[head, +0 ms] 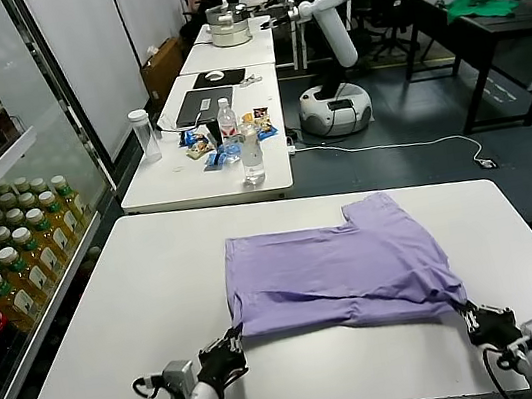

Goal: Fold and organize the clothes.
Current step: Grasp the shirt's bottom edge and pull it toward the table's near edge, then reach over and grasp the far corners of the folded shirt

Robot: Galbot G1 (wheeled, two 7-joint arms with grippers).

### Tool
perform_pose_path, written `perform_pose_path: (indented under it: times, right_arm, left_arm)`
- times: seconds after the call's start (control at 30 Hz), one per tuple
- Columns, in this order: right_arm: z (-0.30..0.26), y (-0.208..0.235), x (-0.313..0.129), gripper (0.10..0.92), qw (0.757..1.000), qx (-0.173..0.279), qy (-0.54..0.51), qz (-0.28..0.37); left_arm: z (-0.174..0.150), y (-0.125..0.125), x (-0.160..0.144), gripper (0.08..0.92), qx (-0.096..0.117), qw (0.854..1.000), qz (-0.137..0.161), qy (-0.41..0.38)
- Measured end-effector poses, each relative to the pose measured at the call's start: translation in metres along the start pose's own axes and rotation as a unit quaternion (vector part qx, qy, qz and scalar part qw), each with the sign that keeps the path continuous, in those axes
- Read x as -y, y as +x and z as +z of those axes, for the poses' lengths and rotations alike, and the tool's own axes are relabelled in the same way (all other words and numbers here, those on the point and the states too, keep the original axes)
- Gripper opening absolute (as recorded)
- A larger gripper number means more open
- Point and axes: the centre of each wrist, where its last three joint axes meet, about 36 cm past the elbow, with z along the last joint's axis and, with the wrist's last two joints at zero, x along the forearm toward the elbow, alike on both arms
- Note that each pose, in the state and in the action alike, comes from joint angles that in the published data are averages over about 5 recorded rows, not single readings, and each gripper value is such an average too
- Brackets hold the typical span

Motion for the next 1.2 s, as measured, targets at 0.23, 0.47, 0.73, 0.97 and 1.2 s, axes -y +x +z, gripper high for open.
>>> perform_pose_path:
  times: [0.23, 0.47, 0.73, 0.97, 1.2]
  right_arm:
    - [0.019, 0.017, 0.003, 0.119, 1.000, -0.023, 0.010, 0.002]
    - [0.029, 0.027, -0.001, 0.151, 0.999, -0.040, 0.019, -0.002]
    - [0.026, 0.038, -0.010, 0.373, 0.999, -0.025, 0.021, 0.003]
    - [-0.001, 0.037, -0.011, 0.572, 0.999, 0.031, 0.016, 0.026]
    - [-0.034, 0.005, -0.003, 0.760, 0.996, 0.075, -0.007, 0.045]
  left_arm:
    - [0.008, 0.028, 0.000, 0.098, -0.012, 1.000, -0.002, -0.004]
    - [0.015, 0.049, 0.004, 0.105, -0.030, 0.999, 0.002, -0.017]
    - [0.016, 0.069, 0.011, 0.303, -0.038, 0.998, 0.000, -0.045]
    - [0.001, 0.071, 0.010, 0.502, -0.009, 0.998, -0.010, -0.058]
    - [-0.014, 0.041, 0.003, 0.692, 0.026, 0.998, -0.021, -0.052]
